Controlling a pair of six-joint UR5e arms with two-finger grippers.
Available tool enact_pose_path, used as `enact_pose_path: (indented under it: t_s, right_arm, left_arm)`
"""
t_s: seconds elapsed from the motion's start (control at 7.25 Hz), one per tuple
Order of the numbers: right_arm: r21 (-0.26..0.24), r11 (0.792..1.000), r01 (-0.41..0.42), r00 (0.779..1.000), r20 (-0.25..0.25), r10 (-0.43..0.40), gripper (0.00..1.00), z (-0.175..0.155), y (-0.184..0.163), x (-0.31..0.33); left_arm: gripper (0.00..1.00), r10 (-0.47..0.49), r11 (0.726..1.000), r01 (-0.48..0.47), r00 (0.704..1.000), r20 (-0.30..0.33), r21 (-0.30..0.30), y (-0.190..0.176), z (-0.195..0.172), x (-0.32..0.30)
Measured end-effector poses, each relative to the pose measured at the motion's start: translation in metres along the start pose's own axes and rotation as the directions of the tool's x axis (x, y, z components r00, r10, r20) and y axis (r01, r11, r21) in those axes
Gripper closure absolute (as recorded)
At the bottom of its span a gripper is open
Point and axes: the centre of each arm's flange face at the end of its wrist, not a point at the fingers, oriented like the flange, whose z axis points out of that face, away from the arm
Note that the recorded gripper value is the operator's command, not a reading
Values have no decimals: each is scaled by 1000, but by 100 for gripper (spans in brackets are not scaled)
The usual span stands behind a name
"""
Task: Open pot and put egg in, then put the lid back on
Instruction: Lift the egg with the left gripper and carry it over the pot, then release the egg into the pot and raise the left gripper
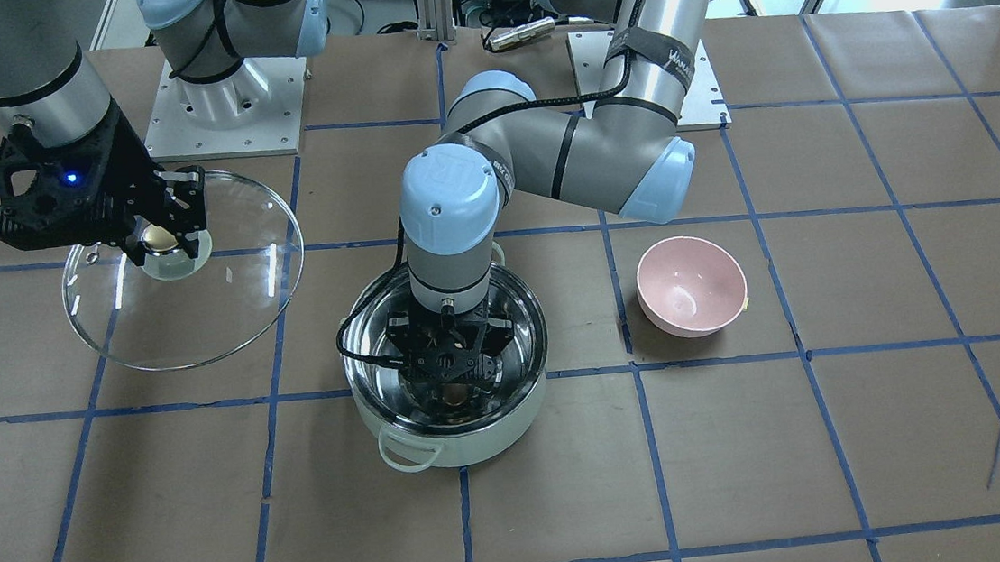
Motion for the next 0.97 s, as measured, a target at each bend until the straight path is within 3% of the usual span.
enact_pose_path:
  t_s: [0.14,0.28,0.41,0.97]
  right_arm:
    - [0,1000,0,1000,0,0,60,0,0,0]
    - [0,1000,4,1000,-1,-4,60,0,0,1]
    - [0,1000,16,1000,-2,-16,60,1,0,1]
    - [3,1000,31,1000,-4,-31,60,1,0,0]
  left_arm:
    - [67,2,1000,-2,1000,-4,-18,2,11,0]
    - [32,9,1000,-9,1000,-8,-30,4,16,1]
    - [25,13,999,-13,1000,-10,-31,5,14,1]
    - [21,13,1000,-13,1000,-13,-15,11,-11,0]
